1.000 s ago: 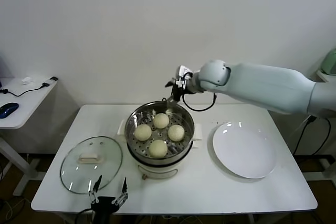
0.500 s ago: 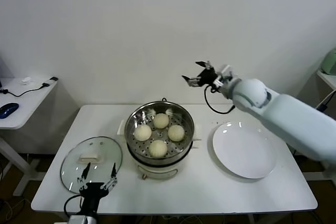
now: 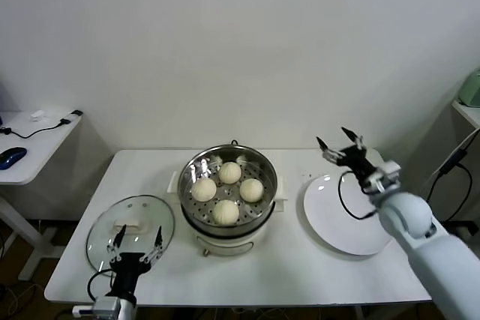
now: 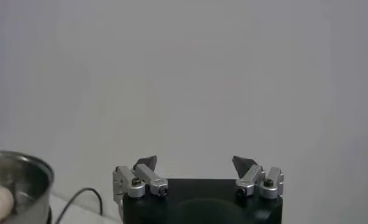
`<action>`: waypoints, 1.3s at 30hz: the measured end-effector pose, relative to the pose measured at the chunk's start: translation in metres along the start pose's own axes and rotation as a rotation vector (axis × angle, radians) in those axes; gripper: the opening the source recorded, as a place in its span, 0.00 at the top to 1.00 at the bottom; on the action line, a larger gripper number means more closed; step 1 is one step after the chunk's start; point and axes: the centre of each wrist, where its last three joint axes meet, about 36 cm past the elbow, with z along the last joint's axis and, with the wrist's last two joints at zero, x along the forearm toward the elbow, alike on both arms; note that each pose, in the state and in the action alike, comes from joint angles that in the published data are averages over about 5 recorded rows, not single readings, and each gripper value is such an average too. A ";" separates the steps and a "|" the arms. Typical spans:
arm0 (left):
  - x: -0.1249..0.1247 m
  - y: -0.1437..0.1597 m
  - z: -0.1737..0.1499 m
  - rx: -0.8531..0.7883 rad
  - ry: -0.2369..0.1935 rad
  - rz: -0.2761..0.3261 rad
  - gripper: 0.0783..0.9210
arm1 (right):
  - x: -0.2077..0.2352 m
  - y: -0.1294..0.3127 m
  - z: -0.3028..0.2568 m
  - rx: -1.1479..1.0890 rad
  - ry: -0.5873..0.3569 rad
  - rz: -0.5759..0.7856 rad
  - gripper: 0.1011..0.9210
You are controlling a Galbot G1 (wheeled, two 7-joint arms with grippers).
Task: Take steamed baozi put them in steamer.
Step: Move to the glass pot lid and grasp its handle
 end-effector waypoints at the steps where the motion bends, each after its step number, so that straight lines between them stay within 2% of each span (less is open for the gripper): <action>1: 0.000 0.001 0.001 -0.005 0.000 -0.002 0.12 | 0.010 0.000 0.011 -0.011 0.000 0.016 0.12; 6: -0.004 0.003 0.006 -0.051 -0.001 -0.026 0.12 | 0.059 0.012 0.063 -0.062 0.011 0.085 0.12; 10: -0.006 0.007 0.010 -0.141 -0.016 -0.078 0.12 | 0.092 0.028 0.096 -0.093 0.029 0.131 0.12; 16: -0.011 0.021 0.025 -0.398 -0.066 -0.174 0.12 | 0.123 0.052 0.126 -0.119 0.060 0.182 0.12; 20: -0.013 0.032 0.042 -0.618 -0.084 -0.210 0.12 | 0.134 0.065 0.137 -0.124 0.082 0.202 0.12; 30: -0.023 0.056 0.091 -1.069 -0.074 -0.218 0.12 | 0.140 0.089 0.147 -0.132 0.107 0.239 0.12; 39: -0.043 0.070 0.119 -1.281 -0.078 -0.200 0.12 | 0.149 0.097 0.152 -0.140 0.122 0.267 0.12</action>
